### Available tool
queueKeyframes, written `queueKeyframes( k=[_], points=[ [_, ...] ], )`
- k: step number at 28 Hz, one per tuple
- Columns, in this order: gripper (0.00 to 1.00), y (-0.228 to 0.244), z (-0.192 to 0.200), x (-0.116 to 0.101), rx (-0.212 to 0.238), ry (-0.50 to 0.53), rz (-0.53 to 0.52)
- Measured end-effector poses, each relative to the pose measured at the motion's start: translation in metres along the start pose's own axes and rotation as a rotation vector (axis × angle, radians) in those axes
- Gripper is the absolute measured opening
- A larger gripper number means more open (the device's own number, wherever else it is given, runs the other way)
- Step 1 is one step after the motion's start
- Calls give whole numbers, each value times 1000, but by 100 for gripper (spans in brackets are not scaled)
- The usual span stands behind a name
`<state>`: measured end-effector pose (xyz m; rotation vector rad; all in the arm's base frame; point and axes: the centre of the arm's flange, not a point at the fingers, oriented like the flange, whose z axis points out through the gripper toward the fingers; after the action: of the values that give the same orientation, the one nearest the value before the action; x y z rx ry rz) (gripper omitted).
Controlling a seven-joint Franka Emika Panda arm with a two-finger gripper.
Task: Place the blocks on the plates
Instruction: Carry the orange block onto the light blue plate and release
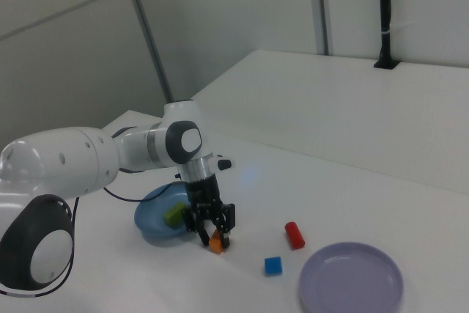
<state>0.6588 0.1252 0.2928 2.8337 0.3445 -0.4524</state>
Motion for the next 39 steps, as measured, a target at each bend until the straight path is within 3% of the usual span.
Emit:
queueKeyframes(
  k=[2,7,16,25,33,39],
  points=[
    [58,0,0,0,0,0,0],
    [37,2,-1,0,1,2,4],
    [37,19,-10,1,7,30,35],
    [37,20,-72,-9,57,133,63],
    [37,-52,-113,-1,85,317,109],
    [37,-127,-115,-3,82,352,107]
  ],
)
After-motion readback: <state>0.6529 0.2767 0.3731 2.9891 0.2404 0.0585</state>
